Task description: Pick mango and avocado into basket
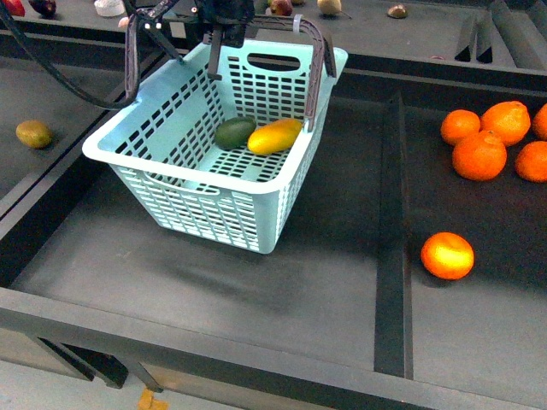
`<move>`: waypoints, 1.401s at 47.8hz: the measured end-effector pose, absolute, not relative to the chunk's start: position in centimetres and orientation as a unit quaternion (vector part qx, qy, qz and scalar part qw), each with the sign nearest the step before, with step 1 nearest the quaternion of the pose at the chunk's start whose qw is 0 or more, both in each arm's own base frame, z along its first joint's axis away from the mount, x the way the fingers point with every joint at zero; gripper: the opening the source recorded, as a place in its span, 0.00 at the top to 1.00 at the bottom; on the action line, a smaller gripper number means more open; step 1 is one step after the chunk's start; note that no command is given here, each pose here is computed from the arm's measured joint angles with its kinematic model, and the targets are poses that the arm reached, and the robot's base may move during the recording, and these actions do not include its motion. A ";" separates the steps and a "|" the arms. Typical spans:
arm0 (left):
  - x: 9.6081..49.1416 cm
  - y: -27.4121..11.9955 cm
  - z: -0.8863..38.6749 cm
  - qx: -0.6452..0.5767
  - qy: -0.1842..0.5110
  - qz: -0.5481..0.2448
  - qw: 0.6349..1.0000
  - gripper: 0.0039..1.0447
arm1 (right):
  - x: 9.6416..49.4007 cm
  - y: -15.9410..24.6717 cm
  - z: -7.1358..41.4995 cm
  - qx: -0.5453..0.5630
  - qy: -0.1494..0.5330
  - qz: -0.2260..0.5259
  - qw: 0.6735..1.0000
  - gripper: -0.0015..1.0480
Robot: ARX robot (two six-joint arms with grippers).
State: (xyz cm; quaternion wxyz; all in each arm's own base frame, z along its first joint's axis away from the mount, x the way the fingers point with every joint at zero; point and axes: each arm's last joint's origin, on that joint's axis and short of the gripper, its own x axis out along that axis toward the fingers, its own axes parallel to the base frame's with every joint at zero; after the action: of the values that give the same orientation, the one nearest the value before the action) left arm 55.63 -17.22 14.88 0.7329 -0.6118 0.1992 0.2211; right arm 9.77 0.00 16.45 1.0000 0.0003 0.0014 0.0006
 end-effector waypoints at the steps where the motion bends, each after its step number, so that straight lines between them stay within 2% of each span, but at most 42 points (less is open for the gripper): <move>1: 55.4 -17.2 14.9 -0.609 0.202 0.224 0.734 0.83 | 9.8 0.0 16.4 0.000 0.001 0.001 1.000 0.07; 6: 53.6 -16.7 14.8 -0.592 0.224 0.245 0.734 0.59 | 9.8 0.0 16.4 0.000 0.001 0.001 1.000 0.07; 10: 51.9 -16.0 15.4 -0.592 0.229 0.249 0.731 0.43 | 9.8 0.0 16.4 0.000 0.001 0.001 1.000 0.07; 12: 50.3 -15.2 16.2 -0.594 0.228 0.251 0.729 0.31 | 9.8 0.0 16.4 0.000 0.001 0.001 1.000 0.07; 19: 46.2 -12.3 19.1 -0.600 0.213 0.255 0.728 0.05 | 9.8 0.0 16.4 0.000 0.001 0.000 1.000 0.07; 20: 45.6 -11.8 19.4 -0.599 0.211 0.257 0.729 0.05 | 9.8 0.0 16.4 0.000 0.001 0.000 1.000 0.07; 28: 40.4 -7.4 22.6 -0.588 0.185 0.265 0.741 0.07 | 9.8 0.0 16.4 0.000 0.001 0.001 1.000 0.07; 34: 36.3 -4.3 25.5 -0.568 0.158 0.260 0.764 0.07 | 9.8 0.0 16.4 0.000 0.001 0.001 1.000 0.07; 41: 31.1 -1.0 29.1 -0.526 0.115 0.238 0.808 0.07 | 9.8 0.0 16.4 0.000 0.001 0.001 1.000 0.07; 47: 26.2 1.1 30.8 -0.442 0.078 0.219 0.866 0.07 | 9.8 0.0 16.4 0.000 0.001 0.000 1.000 0.07; 55: 24.7 1.2 31.0 -0.363 0.082 0.201 0.906 0.07 | 9.8 0.0 16.4 0.000 0.001 0.000 1.000 0.07; 57: 24.6 1.2 30.4 -0.326 0.071 0.125 0.934 0.14 | 9.8 0.0 16.4 0.000 0.001 0.000 1.000 0.07; 60: 23.4 0.4 28.7 -0.188 0.024 0.022 0.982 0.30 | 9.8 0.0 16.4 0.000 0.001 0.000 1.000 0.07; 67: 20.9 0.0 26.0 -0.050 -0.005 -0.002 0.999 0.56 | 9.8 0.0 16.4 0.000 0.001 0.001 1.000 0.07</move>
State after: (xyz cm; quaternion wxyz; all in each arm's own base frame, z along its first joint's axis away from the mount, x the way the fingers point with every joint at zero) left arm 20.91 -0.04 25.99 0.9987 -0.0500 -0.0048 -0.0020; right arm 9.77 0.00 16.45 1.0000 0.0003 0.0014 0.0006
